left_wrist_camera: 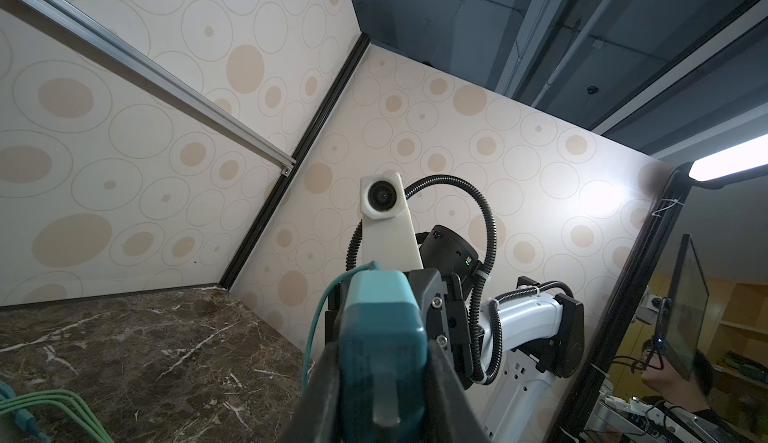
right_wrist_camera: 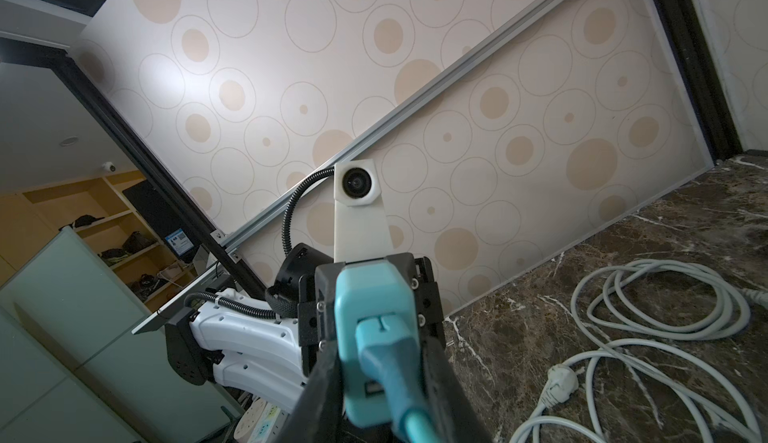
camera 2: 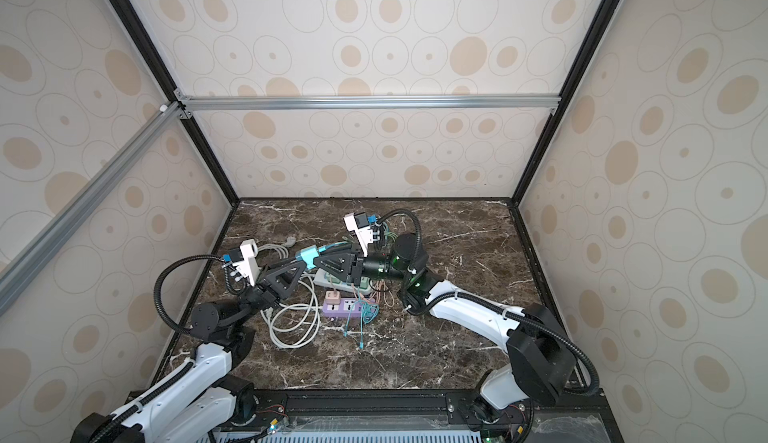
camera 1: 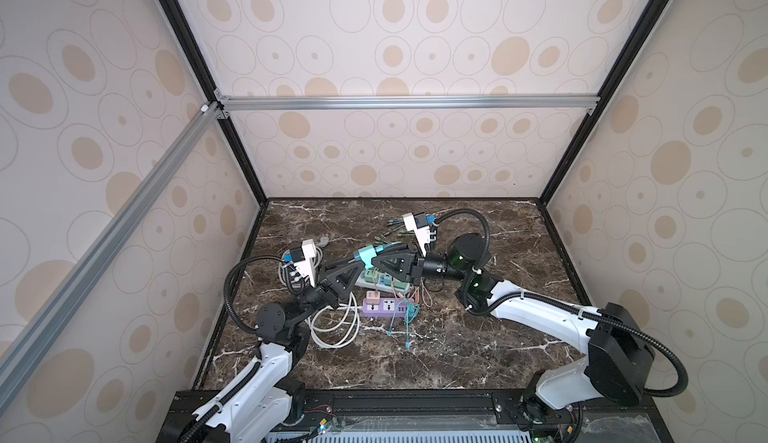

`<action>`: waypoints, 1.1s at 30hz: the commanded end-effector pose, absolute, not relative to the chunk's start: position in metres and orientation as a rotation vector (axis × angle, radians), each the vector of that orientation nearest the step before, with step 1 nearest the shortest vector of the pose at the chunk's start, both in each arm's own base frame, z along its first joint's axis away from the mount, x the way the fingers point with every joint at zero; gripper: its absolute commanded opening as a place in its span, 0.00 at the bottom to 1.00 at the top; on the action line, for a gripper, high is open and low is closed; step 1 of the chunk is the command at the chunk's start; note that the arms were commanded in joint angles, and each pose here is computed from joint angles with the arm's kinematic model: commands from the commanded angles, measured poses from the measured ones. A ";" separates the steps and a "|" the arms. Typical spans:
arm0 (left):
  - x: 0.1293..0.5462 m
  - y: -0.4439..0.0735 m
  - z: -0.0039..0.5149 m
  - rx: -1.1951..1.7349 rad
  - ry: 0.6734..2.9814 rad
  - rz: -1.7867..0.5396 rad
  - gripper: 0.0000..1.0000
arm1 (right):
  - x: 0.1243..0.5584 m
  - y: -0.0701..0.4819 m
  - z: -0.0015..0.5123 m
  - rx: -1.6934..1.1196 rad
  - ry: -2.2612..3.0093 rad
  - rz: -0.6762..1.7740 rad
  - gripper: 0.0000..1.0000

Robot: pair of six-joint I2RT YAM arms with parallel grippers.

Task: Insert the plug

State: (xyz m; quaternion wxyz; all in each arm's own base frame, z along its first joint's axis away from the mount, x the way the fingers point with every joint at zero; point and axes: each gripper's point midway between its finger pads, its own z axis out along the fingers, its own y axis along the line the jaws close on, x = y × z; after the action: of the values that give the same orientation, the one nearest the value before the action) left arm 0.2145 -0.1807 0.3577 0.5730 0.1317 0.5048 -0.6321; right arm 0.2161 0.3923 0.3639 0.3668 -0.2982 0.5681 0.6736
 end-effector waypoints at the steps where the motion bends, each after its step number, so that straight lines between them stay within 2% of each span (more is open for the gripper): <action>1: 0.212 -0.181 0.358 0.329 1.168 -1.461 0.12 | 0.207 0.394 0.381 -0.799 1.399 1.761 0.21; 3: 0.212 -0.181 0.359 0.330 1.167 -1.459 0.19 | 0.207 0.394 0.380 -0.799 1.401 1.760 0.19; 6: 0.212 -0.182 0.358 0.333 1.170 -1.457 0.43 | 0.209 0.393 0.380 -0.790 1.400 1.746 0.17; 17: 0.214 -0.181 0.344 0.337 1.237 -1.382 0.73 | 0.231 0.369 0.364 -0.716 1.544 1.495 0.12; 24: 0.229 -0.173 0.318 0.272 1.384 -1.223 0.78 | 0.241 0.347 0.340 -0.768 1.694 1.235 0.11; 33: 0.255 -0.161 0.239 0.115 1.723 -1.061 0.71 | 0.255 0.298 0.301 -0.863 1.886 0.822 0.08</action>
State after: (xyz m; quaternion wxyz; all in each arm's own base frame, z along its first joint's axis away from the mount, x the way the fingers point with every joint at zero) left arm 0.2463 -0.1660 0.2642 0.5502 0.0668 0.6775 -0.4836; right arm 0.2498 0.3231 0.3101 0.4319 -0.3256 0.7378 0.4037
